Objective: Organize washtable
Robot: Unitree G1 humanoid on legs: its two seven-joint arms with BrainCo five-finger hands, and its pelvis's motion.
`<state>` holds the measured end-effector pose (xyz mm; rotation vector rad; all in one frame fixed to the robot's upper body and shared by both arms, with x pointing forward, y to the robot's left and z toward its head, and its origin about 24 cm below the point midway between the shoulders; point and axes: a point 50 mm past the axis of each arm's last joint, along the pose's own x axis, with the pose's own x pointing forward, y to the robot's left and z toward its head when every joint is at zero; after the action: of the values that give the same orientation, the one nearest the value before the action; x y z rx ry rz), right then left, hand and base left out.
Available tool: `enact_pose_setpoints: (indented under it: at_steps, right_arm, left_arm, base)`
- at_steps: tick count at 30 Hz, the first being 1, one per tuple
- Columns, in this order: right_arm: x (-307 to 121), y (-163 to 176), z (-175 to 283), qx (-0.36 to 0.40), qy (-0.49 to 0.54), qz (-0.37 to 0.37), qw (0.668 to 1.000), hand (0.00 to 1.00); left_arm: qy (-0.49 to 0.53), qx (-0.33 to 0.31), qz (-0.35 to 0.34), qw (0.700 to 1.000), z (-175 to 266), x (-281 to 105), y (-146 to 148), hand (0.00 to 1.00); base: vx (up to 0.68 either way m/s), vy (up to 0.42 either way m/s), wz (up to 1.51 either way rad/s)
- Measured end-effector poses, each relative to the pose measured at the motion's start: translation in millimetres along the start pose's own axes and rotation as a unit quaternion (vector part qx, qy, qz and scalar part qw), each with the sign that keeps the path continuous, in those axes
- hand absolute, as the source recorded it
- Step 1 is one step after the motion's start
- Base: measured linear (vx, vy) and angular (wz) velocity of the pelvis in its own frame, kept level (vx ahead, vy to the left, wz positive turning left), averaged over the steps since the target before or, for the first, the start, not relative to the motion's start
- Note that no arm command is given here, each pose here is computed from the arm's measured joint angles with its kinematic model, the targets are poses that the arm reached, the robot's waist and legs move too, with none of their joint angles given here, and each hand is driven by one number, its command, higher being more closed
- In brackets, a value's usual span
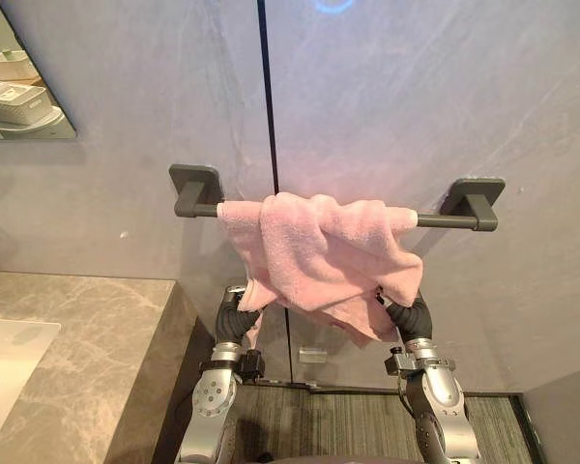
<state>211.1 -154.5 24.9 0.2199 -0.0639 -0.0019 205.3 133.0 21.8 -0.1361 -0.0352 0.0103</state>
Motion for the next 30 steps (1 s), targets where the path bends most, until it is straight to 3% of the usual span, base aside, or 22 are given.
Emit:
enact_pose_setpoints:
  at_steps: [6,30]
  right_arm:
    - [-7,-18,-1,0.009,0.002,-0.053,0.999,1.0]
    - [-12,-16,-21,0.022,0.041,-0.063,0.997,1.0]
  left_arm:
    - [0.01,-0.004,0.003,1.0,-4,-1,1,1.0]
    - [0.056,-0.038,0.04,0.997,-25,-5,8,1.0]
  base:
    - [0.0,0.0,0.0]
    - [0.0,0.0,0.0]
